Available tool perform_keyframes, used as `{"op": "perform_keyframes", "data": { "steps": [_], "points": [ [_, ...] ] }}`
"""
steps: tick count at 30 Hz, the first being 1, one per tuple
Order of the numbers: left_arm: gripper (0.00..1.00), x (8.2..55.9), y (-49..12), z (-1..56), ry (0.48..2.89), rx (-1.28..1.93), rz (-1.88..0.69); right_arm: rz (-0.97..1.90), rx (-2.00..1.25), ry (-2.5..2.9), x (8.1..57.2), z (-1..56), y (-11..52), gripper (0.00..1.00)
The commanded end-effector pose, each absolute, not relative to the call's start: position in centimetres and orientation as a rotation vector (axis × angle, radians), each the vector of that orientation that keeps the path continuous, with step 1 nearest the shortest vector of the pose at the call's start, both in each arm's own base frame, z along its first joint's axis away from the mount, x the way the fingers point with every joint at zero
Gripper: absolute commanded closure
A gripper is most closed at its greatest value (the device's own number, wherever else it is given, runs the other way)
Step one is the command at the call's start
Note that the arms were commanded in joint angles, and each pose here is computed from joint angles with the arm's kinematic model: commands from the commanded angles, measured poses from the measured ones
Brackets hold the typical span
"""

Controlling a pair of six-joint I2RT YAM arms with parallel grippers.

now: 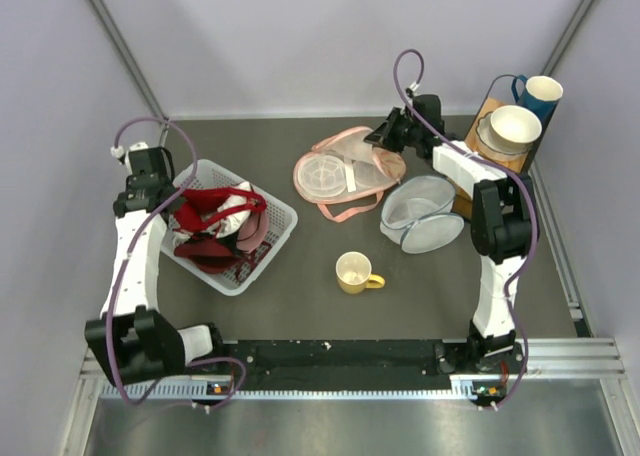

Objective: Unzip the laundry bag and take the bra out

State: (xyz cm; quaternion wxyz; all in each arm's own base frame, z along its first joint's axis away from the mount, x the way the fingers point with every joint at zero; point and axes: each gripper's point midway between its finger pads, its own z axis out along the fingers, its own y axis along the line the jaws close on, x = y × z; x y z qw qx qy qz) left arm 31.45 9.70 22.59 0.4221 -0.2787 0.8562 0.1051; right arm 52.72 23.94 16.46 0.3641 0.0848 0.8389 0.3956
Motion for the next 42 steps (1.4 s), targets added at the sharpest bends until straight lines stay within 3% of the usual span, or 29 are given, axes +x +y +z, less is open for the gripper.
{"op": "perform_keyframes", "data": {
  "steps": [1,9,22,36,37,38,39,40,42],
  "points": [
    [1.0,32.7,10.7,19.7,2.105,-0.836,0.252,1.041,0.154,2.012,52.8,22.6,23.5,1.0],
    [1.0,31.8,13.3,17.7,2.033,-0.985,0.331,1.014,0.143,1.947,53.1,25.1,23.1,1.0],
    [1.0,28.7,12.9,21.5,1.955,-0.944,0.342,0.955,0.194,1.887,56.1,27.3,22.5,1.0],
    [1.0,31.0,10.6,18.2,2.06,-0.844,0.184,1.021,0.162,1.904,56.3,26.8,23.7,1.0],
    [0.95,31.4,10.0,18.5,2.076,-0.809,0.144,1.024,0.157,1.905,56.2,26.8,23.7,1.0],
    [0.81,31.4,9.3,18.9,2.096,-0.78,0.103,1.019,0.164,1.913,56.2,26.4,23.6,1.0],
    [0.54,31.7,8.8,20.1,2.084,-0.759,0.07,1.017,0.165,1.919,56.0,26.1,23.6,1.0],
    [0.41,31.7,8.5,20.8,2.078,-0.754,0.048,1.011,0.167,1.914,56.1,26.1,23.5,1.0],
    [0.26,31.0,8.7,23.7,2.01,-0.748,0.061,1.0,0.17,1.925,56.0,25.4,23.3,1.0]
  ]
}}
